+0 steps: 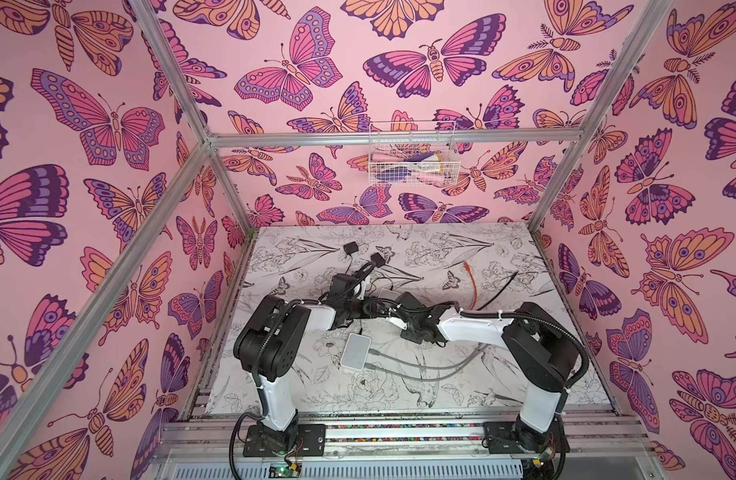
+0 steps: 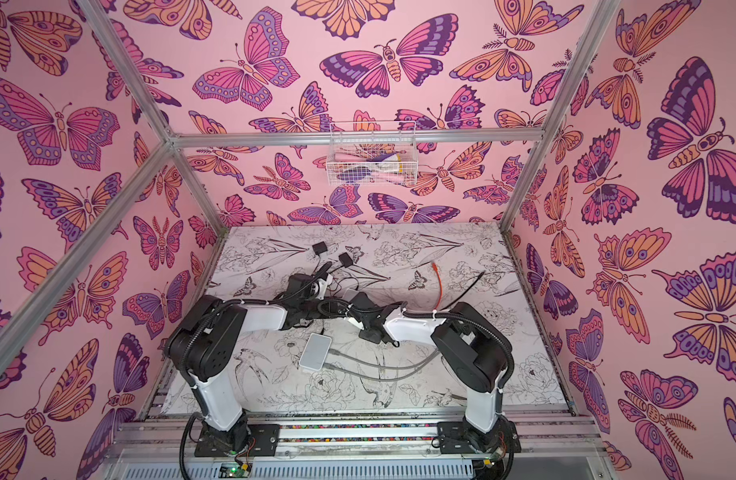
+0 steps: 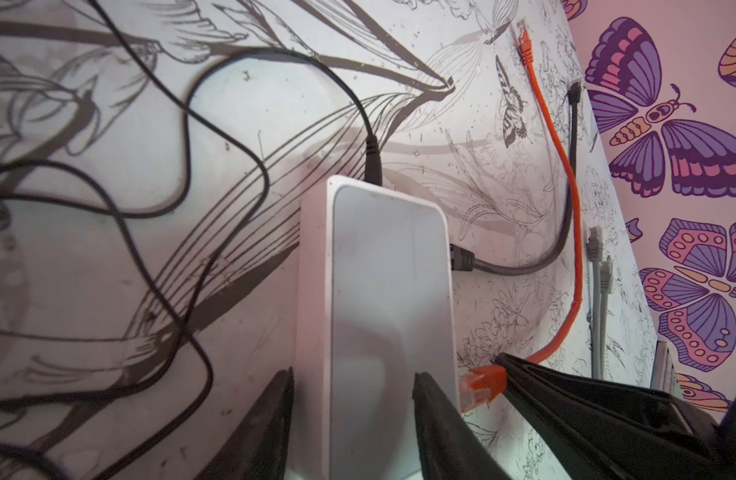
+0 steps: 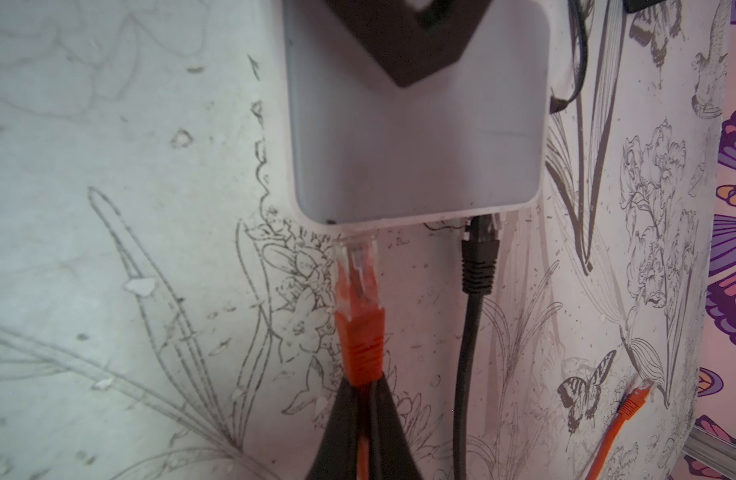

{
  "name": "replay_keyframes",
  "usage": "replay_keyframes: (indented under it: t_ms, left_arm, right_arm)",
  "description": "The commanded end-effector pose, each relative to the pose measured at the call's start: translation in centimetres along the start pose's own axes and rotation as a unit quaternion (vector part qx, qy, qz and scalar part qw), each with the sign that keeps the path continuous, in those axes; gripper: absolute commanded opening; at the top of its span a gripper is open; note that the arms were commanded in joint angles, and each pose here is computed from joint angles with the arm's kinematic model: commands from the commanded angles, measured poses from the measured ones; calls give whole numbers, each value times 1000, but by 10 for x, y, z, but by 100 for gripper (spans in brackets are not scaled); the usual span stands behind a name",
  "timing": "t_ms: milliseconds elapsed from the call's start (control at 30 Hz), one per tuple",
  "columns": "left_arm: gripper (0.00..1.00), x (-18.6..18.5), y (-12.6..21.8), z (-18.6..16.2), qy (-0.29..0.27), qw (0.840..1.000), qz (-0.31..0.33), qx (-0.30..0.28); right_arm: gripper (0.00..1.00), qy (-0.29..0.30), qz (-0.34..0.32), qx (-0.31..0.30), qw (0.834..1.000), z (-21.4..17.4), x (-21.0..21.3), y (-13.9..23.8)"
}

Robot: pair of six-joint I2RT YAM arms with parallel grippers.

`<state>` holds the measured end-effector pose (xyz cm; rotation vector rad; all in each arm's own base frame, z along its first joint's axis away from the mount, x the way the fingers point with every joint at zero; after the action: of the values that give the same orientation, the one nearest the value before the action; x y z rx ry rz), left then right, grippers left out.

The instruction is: Insert the plug into the switch port

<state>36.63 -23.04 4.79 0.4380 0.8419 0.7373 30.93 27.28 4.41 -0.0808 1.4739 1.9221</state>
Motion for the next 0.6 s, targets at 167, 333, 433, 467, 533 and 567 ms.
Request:
replay_keyframes:
  t_ms: [167,333,433,467,533,567]
  left_arm:
    - [49,3,-2,-9,11,1000,-12,10]
    - [49,3,-5,-11,14,1000,-17,13]
    - [48,1,-6,-11,14,999,-24,15]
    - [48,1,-7,-12,15,999,-25,17]
    - [47,2,-7,-14,17,999,-26,19]
    - [47,2,-7,-15,18,999,-26,20]
  right_arm:
    - [0,-1,3,6,1000,4,4,-6]
    - [0,-1,3,6,1000,6,4,-8]
    - [0,-5,0,-1,1000,9,2,-5]
    - [0,-7,-1,-3,1000,10,1,-5]
    - [0,-14,-5,-6,1000,12,-1,-4]
    - [0,-17,-4,-7,1000,14,-1,-4]
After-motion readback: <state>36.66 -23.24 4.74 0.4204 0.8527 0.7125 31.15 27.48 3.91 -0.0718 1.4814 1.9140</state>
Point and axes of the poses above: each gripper's point midway between its finger pads, its own y axis back along the fingers, its own x axis along the line the jaws close on, z = x × y, the point moved 2 cm from there along y, back along the fingers, and after that the axes turned 8 degrees about -y, right-handed, at the moved point
